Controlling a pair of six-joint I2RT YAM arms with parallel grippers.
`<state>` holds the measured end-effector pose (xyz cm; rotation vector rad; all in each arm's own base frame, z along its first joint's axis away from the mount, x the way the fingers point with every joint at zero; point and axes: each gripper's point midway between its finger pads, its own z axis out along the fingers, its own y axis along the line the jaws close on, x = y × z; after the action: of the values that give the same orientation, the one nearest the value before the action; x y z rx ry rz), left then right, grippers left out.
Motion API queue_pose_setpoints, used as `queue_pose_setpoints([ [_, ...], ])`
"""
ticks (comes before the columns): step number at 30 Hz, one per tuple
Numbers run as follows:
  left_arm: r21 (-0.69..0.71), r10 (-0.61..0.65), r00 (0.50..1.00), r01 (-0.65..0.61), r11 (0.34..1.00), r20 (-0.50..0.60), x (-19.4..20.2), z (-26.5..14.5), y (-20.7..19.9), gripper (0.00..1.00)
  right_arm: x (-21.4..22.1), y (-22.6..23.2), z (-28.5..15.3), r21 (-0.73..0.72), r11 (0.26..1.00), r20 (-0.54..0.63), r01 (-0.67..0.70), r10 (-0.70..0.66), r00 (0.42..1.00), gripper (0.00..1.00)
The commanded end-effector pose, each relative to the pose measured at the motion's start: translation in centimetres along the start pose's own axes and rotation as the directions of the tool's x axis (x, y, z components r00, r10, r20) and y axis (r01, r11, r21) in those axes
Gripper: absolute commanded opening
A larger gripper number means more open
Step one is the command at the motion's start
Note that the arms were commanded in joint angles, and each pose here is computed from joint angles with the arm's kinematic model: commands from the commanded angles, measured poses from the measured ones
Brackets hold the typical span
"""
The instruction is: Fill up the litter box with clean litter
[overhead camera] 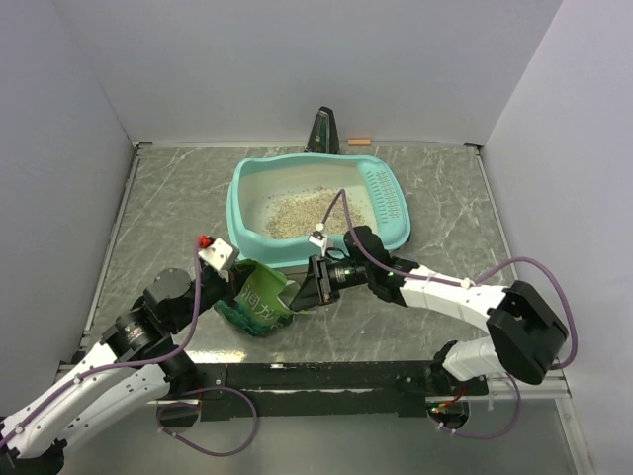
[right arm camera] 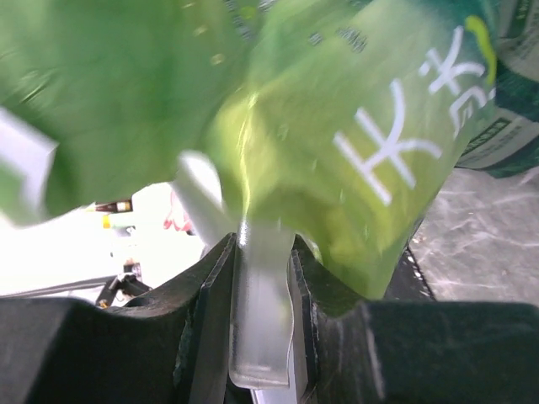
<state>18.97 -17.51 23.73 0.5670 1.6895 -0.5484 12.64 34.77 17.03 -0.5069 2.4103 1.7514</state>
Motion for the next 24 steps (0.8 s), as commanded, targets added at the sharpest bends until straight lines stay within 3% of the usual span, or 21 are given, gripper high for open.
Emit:
queue_pose_setpoints([
  [1, -0.028, -0.018, 0.999, 0.019, 0.999, 0.030, -1.2, 0.0, 0.4, 0.01, 0.1, 3.8, -1.5, -0.127, 0.989, 0.049, 0.074, -0.068, 0.996, 0.00],
  [15, -0.040, -0.020, 0.999, 0.021, 0.999, 0.033, -1.2, -0.1, 0.6, 0.01, 2.6, 5.7, -5.9, -0.124, 0.984, 0.169, 0.128, -0.106, 0.980, 0.00],
  [24, -0.046, -0.018, 0.999, 0.020, 0.999, 0.043, -1.3, -0.2, 0.7, 0.01, 3.1, 4.4, -7.8, -0.101, 0.992, 0.301, 0.075, -0.042, 0.953, 0.00],
])
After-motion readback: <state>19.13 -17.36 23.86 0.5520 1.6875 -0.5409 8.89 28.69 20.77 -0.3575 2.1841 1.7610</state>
